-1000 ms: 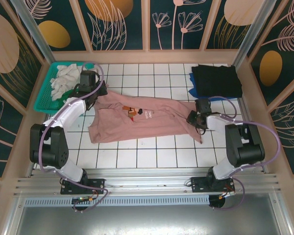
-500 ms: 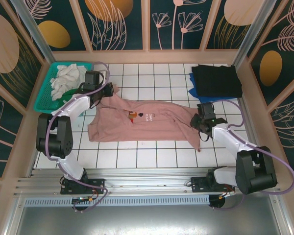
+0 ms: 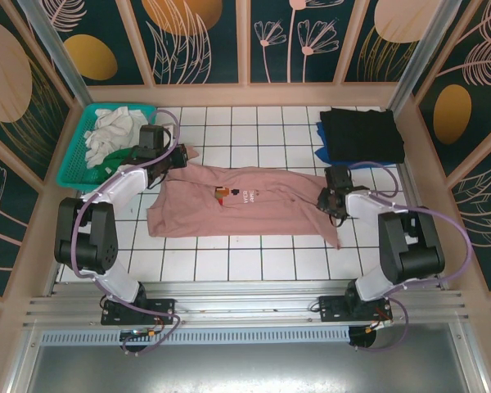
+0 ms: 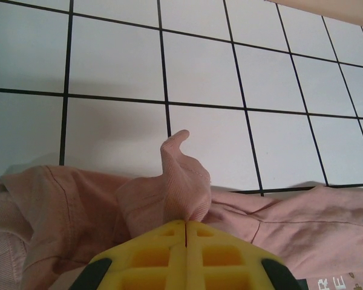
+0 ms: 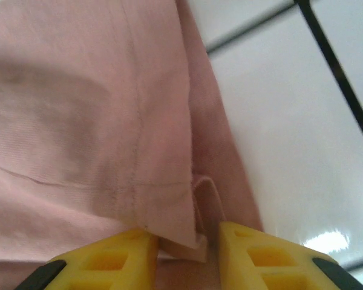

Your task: Fold and stack the t-shirts

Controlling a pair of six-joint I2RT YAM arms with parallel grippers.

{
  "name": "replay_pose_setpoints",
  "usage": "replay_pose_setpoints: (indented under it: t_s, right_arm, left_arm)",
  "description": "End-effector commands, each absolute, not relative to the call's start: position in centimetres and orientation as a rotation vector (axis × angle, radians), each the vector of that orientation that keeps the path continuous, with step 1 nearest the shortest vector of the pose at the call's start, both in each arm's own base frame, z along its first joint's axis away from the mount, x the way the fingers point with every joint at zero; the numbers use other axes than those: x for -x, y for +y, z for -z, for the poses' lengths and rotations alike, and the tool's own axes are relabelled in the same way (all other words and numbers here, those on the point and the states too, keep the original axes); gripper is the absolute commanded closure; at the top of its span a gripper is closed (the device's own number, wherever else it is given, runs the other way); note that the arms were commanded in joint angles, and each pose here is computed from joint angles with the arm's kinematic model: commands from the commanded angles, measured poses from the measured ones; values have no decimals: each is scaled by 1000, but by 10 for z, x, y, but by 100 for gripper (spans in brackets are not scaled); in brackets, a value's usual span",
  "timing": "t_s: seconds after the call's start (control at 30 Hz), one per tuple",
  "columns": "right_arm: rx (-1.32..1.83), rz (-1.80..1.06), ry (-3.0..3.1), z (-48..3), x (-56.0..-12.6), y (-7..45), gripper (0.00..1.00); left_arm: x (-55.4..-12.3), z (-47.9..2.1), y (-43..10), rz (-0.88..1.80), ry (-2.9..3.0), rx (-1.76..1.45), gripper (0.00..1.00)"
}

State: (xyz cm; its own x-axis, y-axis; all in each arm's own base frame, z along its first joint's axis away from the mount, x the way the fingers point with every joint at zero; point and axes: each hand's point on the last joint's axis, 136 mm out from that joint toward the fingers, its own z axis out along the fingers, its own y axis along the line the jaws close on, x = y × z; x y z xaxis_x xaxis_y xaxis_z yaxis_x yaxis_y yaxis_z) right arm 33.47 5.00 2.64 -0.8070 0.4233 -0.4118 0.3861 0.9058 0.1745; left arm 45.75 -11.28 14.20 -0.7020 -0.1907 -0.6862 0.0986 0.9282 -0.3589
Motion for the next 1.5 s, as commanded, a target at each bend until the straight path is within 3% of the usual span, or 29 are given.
replay_pose_setpoints:
  t_s: [0.0, 0.13, 0.6, 0.9, 1.27, 1.47]
  right_arm:
    - [-537, -70, 2569, -37, -365, 45, 68]
    - [-536, -38, 2544, -42, -386, 36, 73]
    - [-462, -76, 2503, -46, -479, 28, 77]
    - [-483, -120, 2477, -70, -459, 30, 73]
    - [-445, -215, 2527, -42, -458, 43, 64]
    - [-440, -245, 2510, -46, -465, 45, 65]
  left_arm:
    - [-457, -153, -111, 456, 2263, 45, 100]
    - [-458, -151, -110, 447, 2269, 35, 100]
    - [-457, -148, -109, 428, 2276, 24, 100]
    - [-464, -153, -108, 434, 2282, 74, 100]
    - [-466, -152, -108, 443, 2292, 95, 100]
    - [-467, -151, -108, 441, 2296, 97, 100]
